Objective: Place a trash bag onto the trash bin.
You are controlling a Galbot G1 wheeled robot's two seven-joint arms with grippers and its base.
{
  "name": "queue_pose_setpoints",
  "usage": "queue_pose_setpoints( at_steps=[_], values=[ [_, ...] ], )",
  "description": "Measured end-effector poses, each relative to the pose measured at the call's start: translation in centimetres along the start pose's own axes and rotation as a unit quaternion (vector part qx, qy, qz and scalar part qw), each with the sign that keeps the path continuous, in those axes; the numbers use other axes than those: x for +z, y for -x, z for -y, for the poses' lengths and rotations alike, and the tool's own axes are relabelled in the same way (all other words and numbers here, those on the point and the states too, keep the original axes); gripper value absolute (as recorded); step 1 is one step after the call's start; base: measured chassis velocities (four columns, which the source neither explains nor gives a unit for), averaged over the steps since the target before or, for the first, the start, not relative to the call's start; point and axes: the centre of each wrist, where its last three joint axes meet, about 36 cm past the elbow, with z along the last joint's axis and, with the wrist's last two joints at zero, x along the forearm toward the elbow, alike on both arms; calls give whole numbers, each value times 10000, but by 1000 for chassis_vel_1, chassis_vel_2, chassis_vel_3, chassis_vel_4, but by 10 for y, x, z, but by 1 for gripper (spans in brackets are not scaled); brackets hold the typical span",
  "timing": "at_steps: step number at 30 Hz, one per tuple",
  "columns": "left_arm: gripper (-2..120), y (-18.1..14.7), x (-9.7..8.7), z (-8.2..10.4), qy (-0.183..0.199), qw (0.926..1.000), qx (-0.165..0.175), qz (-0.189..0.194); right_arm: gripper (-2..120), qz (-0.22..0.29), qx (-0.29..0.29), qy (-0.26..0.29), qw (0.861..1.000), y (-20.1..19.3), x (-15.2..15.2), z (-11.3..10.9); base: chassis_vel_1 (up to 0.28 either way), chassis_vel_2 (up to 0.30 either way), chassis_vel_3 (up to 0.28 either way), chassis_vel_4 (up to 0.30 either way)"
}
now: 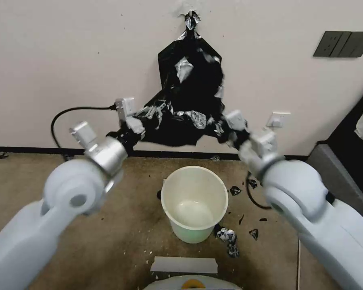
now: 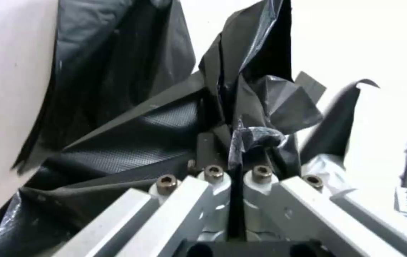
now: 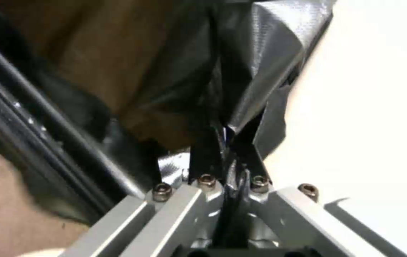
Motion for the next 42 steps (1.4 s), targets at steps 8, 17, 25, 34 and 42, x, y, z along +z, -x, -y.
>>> queue_pose_setpoints(
  at_steps=[8,17,25,34,42],
  values=[
    [0,-11,26,1,-307,9994,-141,-64,0,-68,-43,-60,9999,-22,2,-4,0,0,0,0],
    [0,-7,71,11,-882,9955,-207,-262,0,-404,-175,-74,9990,-44,15,-15,0,0,0,0],
    [0,-16,97,12,-970,9927,-427,-583,0,-742,-219,-77,9970,-54,32,-23,0,0,0,0],
    [0,-18,126,4,-902,9912,-599,-758,0,-946,-254,-10,9952,-58,49,-32,0,0,0,0],
    [0,-13,138,-4,-698,9929,-545,-796,0,-1189,-313,69,9924,-53,72,-48,0,0,0,0]
  ],
)
